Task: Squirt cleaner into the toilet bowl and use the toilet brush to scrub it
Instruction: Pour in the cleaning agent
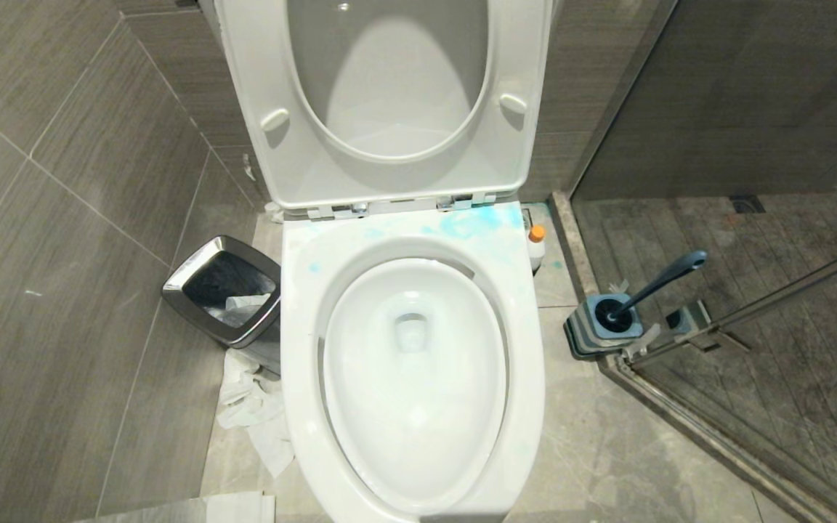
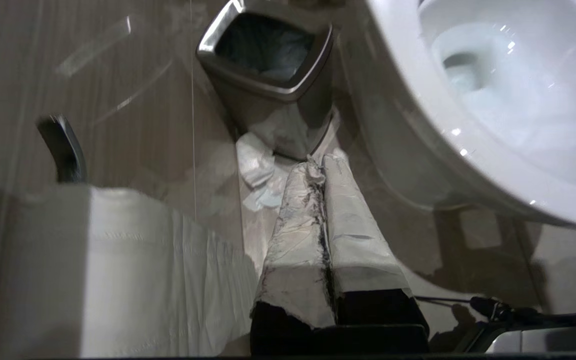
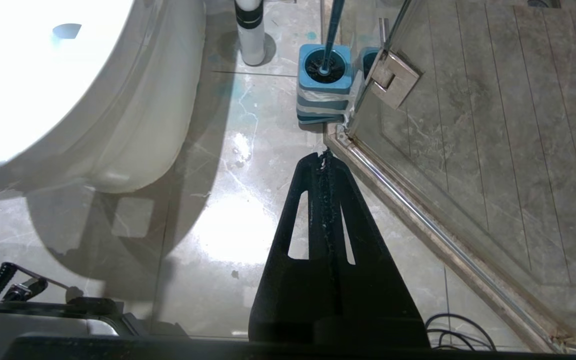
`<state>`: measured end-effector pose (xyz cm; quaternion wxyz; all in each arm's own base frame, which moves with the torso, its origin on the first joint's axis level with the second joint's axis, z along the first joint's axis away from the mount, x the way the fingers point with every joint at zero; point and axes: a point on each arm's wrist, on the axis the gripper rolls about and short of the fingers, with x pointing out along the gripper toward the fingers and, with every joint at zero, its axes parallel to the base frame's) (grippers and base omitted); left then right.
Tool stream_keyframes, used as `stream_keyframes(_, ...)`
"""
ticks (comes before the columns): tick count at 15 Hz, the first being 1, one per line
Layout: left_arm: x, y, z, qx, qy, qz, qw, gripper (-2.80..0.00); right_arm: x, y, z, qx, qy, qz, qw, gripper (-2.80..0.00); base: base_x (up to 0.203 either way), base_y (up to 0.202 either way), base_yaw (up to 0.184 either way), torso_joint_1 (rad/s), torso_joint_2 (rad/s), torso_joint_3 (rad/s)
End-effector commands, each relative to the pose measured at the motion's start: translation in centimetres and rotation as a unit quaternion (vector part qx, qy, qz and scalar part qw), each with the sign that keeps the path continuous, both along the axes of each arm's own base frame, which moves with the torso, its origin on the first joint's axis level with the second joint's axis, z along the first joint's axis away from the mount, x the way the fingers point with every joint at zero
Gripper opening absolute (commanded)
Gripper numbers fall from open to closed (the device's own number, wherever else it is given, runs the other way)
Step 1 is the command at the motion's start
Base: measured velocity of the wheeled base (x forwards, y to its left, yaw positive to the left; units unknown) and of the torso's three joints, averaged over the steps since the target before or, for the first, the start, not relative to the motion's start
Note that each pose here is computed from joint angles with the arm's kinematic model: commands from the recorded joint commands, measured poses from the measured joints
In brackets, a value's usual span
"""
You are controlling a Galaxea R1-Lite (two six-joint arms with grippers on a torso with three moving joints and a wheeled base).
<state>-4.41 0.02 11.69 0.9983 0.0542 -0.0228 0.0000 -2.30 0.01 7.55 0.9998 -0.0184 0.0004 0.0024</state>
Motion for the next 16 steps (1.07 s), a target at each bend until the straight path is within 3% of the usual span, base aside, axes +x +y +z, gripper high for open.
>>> stream_keyframes(1,1.4,0.1,-2.7,0.001,0.029,0.015,0.9995,-2.8,0.0,0.0,0.0,0.0,0.0,0.0,1.0,-2.8,0.0,0.0,0.0,0.0,0.0,0.0)
stream_keyframes(3,1.9,0.1,-3.2,0.011,-0.001,0.015,0.9998,-2.8,0.0,0.0,0.0,0.0,0.0,0.001,1.0,-2.8,0.0,0.0,0.0,0.0,0.0,0.0)
stream_keyframes(6,2.2,0.0,-4.2,0.009,0.024,-0.007,0.9996,-2.8,0.0,0.0,0.0,0.0,0.001,0.0,1.0,-2.8,0.0,0.0,0.0,0.0,0.0,0.0)
stream_keyframes(11,2.1,-0.1,-4.1,0.008,0.023,-0.018,0.9996,-2.8,0.0,0.0,0.0,0.0,0.001,0.001,1.0,-2.8,0.0,0.0,0.0,0.0,0.0,0.0)
stream_keyframes(16,2.1,-0.1,-4.1,-0.032,0.023,-0.013,0.9992,-2.8,0.0,0.0,0.0,0.0,0.0,0.0,1.0,-2.8,0.0,0.0,0.0,0.0,0.0,0.0)
